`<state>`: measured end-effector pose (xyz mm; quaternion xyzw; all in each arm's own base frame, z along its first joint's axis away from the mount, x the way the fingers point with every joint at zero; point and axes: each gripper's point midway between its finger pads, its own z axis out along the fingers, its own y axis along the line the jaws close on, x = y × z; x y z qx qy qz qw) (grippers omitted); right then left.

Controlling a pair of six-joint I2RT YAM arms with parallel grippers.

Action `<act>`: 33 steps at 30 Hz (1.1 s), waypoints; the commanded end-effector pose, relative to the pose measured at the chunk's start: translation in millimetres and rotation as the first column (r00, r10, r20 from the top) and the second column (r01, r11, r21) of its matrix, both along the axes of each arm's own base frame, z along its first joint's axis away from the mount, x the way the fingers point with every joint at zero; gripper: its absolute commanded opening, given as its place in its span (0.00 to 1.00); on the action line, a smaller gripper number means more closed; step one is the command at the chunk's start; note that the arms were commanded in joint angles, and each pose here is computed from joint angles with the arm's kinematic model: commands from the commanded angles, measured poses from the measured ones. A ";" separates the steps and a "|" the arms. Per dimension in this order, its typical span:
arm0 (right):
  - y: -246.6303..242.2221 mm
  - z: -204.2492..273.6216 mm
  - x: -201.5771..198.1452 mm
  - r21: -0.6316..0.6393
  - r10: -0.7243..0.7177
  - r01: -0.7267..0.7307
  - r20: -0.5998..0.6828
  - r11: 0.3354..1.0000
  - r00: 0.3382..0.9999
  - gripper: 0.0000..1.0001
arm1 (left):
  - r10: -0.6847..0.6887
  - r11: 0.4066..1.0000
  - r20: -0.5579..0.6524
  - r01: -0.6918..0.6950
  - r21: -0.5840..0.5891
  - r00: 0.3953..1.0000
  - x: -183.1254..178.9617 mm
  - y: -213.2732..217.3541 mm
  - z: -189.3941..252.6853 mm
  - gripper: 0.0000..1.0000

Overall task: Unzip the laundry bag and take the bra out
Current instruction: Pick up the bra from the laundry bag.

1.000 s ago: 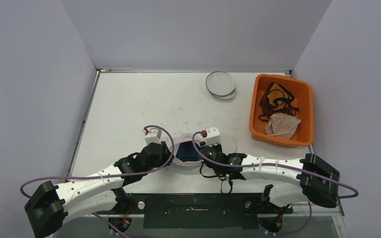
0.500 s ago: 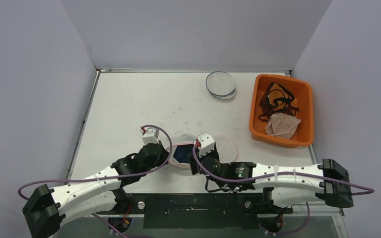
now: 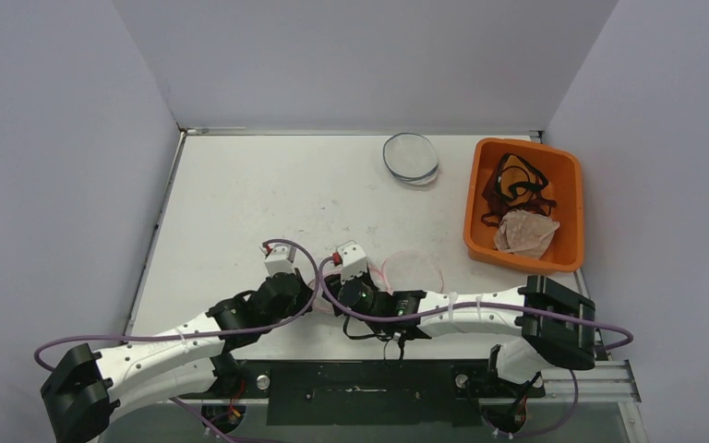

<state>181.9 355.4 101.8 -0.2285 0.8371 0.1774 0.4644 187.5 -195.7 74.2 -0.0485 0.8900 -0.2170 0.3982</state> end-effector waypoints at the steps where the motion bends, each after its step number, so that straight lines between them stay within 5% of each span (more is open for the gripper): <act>1: 10.3 5.2 19.3 0.145 -0.078 0.078 -0.009 0.986 0.997 0.49 | 0.022 0.999 0.023 -0.021 -0.040 1.000 1.3 0.7 3.7 0.00; 9: 17.9 -18.4 24.3 0.111 -0.087 0.088 -0.016 0.990 0.996 0.72 | 0.018 0.999 0.008 -0.018 -0.046 1.000 -0.7 -0.7 -5.8 0.00; 14: 13.2 -38.6 26.3 0.042 -0.116 0.117 -0.021 0.992 0.993 0.75 | 0.013 0.999 0.002 -0.013 -0.050 1.000 -0.8 -3.4 -7.9 0.00; 17: 1.1 -50.7 30.4 -0.017 -0.162 0.161 -0.007 0.987 0.987 0.68 | 0.011 0.999 0.001 -0.011 -0.051 1.000 -1.2 -3.7 -7.7 0.00; 21: -12.8 -54.6 33.2 -0.053 -0.203 0.203 0.012 0.978 0.979 0.45 | 0.014 0.999 0.002 -0.014 -0.051 1.000 -2.0 -1.5 -8.4 0.00; 25: -21.1 -45.3 33.6 -0.039 -0.215 0.216 0.022 0.976 0.976 0.31 | 0.018 0.999 0.000 -0.018 -0.045 1.000 -3.1 1.2 -10.7 0.00; 29: -29.0 -38.5 31.3 -0.027 -0.212 0.212 0.011 0.977 0.977 0.28 | 0.030 0.999 -0.005 -0.030 -0.038 1.000 -3.8 5.1 -14.1 0.00; 33: -27.5 -26.2 24.3 0.039 -0.171 0.172 -0.006 0.984 0.985 0.34 | 0.032 0.998 -0.006 -0.032 -0.047 0.999 -4.9 5.7 -15.5 0.00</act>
